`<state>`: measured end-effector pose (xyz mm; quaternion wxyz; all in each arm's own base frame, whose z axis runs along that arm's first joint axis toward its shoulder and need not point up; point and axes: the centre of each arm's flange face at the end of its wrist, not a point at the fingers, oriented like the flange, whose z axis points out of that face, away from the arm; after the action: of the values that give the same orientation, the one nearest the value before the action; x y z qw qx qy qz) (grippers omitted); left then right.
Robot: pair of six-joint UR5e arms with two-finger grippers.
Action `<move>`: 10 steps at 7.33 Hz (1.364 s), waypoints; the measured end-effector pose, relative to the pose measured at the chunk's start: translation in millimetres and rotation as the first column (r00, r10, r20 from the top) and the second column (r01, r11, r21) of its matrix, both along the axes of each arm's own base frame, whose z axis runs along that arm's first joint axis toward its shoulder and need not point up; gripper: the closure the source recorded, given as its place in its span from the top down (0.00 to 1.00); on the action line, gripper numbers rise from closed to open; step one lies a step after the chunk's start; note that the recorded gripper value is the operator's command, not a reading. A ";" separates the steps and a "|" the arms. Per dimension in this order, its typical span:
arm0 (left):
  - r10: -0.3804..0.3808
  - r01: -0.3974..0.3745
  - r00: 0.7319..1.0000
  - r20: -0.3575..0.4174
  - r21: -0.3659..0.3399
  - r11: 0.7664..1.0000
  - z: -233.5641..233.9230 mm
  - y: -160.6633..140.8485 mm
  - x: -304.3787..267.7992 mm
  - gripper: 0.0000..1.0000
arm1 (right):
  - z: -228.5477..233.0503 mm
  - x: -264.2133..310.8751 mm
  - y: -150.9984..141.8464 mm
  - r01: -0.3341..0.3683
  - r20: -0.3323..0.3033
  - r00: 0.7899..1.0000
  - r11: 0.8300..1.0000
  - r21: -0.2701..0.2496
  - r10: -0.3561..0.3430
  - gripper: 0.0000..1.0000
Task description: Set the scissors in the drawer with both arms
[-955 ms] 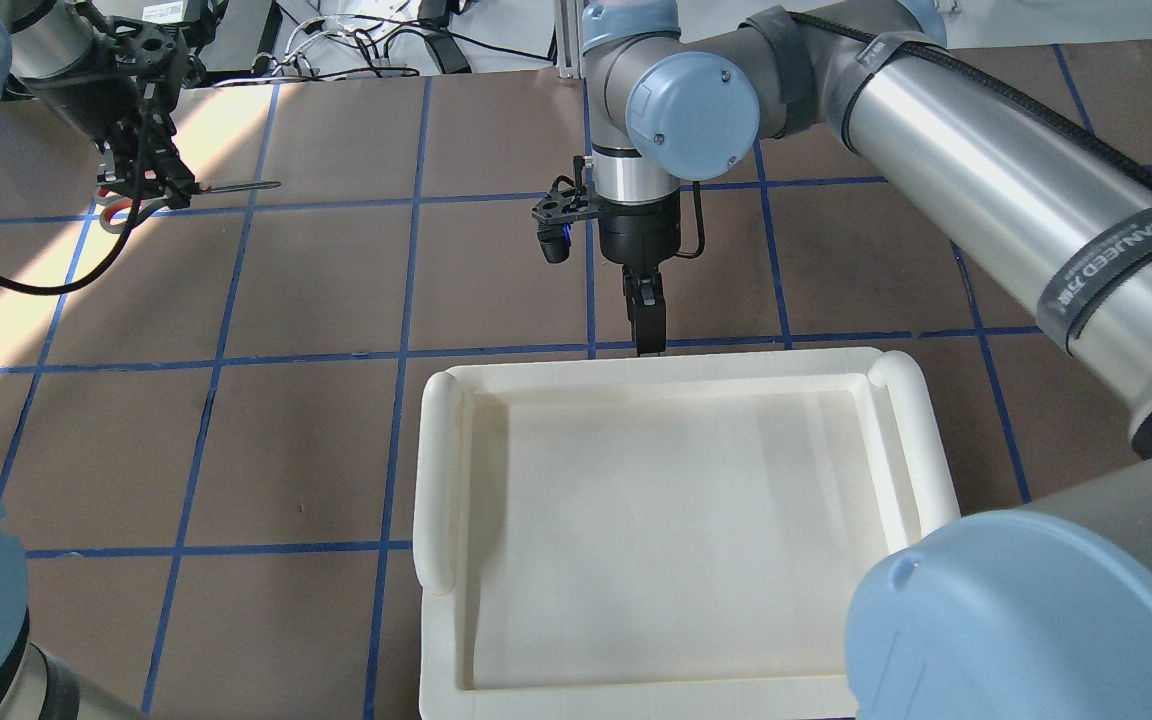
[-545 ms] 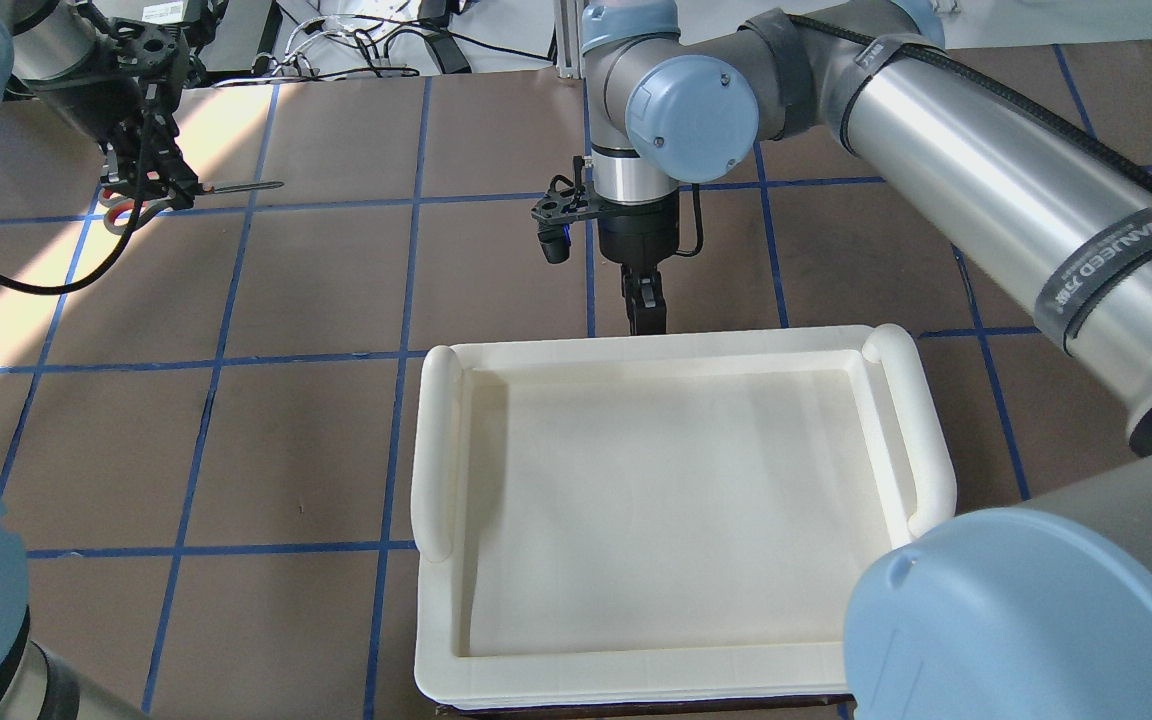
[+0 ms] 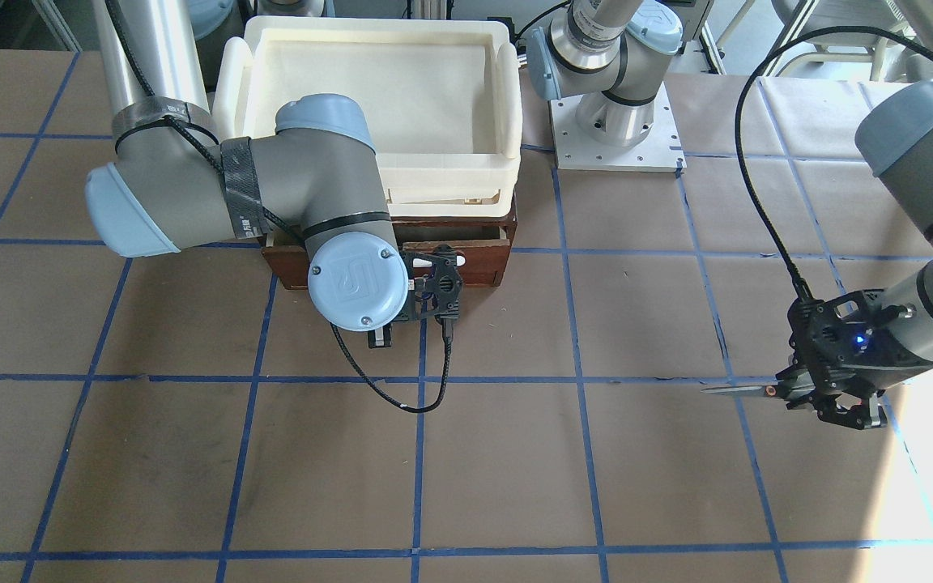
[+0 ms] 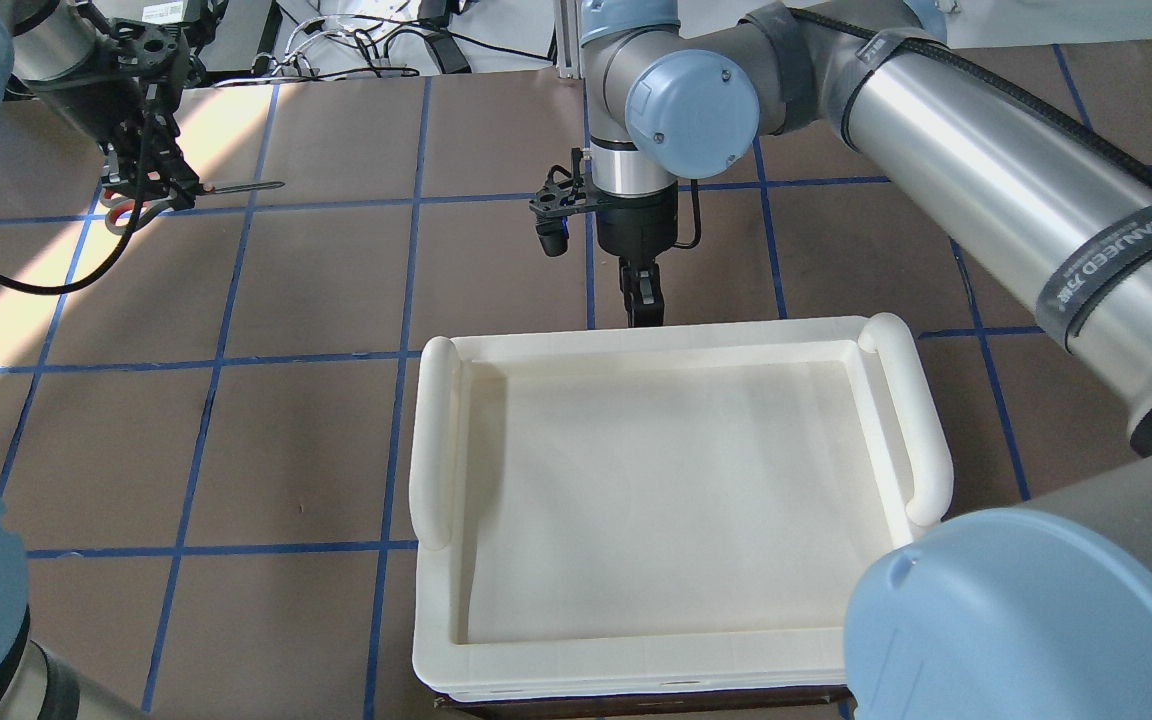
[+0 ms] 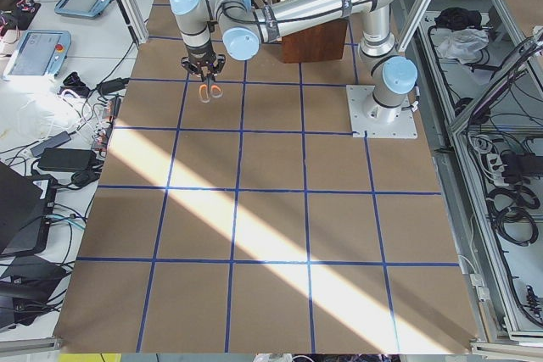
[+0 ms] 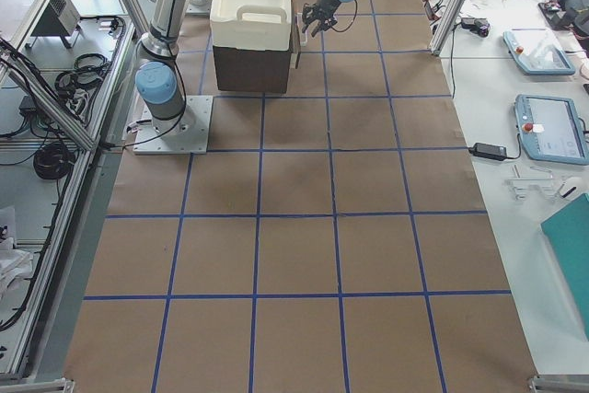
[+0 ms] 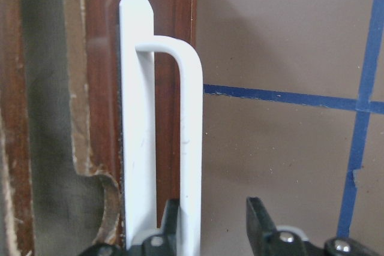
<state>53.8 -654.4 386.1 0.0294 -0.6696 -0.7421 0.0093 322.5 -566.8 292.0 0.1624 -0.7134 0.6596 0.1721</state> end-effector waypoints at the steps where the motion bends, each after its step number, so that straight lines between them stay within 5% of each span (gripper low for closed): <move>1: 0.000 0.000 1.000 -0.001 0.000 1.000 0.0 0.0 -0.1 0.00 | 3.2 1.1 -3.5 -0.002 0.006 1.000 1.000 -0.012 0.003 0.47; 10: -0.001 0.001 1.000 -0.017 -0.008 1.000 1.9 -0.3 -3.2 0.00 | 13.6 3.2 -30.3 -0.023 0.040 0.999 0.995 -0.094 0.026 0.48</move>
<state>50.6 -654.7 388.0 0.0330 -0.6700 -0.7414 0.0180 325.7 -597.1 305.6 0.1402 -0.7317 0.6546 0.1280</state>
